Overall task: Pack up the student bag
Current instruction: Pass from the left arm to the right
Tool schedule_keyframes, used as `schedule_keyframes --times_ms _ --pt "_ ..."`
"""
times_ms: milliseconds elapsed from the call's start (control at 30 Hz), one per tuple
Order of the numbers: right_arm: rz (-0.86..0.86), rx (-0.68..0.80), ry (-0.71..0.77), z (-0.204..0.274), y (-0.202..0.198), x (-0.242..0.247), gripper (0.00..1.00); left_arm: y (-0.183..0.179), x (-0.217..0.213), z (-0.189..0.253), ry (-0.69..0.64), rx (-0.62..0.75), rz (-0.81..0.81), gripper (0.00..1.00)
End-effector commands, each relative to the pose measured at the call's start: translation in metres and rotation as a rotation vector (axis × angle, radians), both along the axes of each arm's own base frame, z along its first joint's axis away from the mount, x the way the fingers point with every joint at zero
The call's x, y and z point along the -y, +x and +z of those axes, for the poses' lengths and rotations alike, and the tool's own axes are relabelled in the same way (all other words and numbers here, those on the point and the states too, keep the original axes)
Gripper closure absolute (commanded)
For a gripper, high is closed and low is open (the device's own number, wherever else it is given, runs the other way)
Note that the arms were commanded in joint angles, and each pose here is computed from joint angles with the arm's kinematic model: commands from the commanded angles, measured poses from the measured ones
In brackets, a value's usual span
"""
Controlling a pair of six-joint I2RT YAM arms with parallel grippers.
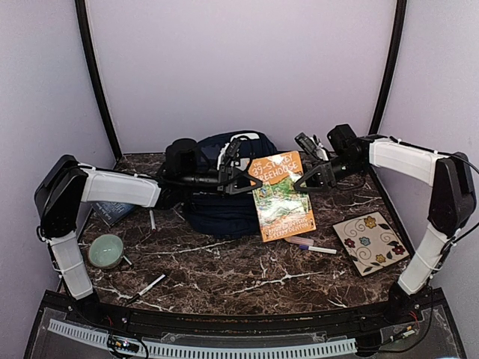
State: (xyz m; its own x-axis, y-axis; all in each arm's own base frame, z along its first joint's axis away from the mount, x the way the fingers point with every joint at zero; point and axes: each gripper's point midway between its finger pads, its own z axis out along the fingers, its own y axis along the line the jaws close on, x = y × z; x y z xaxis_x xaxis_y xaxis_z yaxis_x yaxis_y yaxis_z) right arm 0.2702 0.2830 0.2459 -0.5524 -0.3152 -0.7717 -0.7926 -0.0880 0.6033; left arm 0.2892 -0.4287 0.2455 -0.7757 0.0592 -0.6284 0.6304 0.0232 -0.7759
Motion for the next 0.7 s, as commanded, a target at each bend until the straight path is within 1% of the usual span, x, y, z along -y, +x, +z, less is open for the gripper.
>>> schedule_keyframes --times_ms 0,100,300,467,667 --pt "0.037 -0.018 0.039 0.007 -0.015 0.001 0.08 -0.004 -0.013 0.053 -0.094 0.139 0.008 1.00" --pt "0.024 -0.054 0.023 -0.004 -0.016 -0.003 0.16 0.001 -0.017 0.053 -0.097 0.142 0.033 1.00" --pt "-0.004 -0.093 0.025 -0.012 -0.011 -0.007 0.39 0.005 -0.026 0.056 -0.101 0.156 0.066 1.00" --pt "-0.011 -0.112 0.031 -0.011 -0.005 -0.010 0.48 0.002 -0.028 0.055 -0.095 0.164 0.060 1.00" --pt "-0.029 -0.162 0.041 -0.008 0.004 -0.010 0.55 0.001 -0.028 0.049 -0.077 0.154 0.048 0.99"
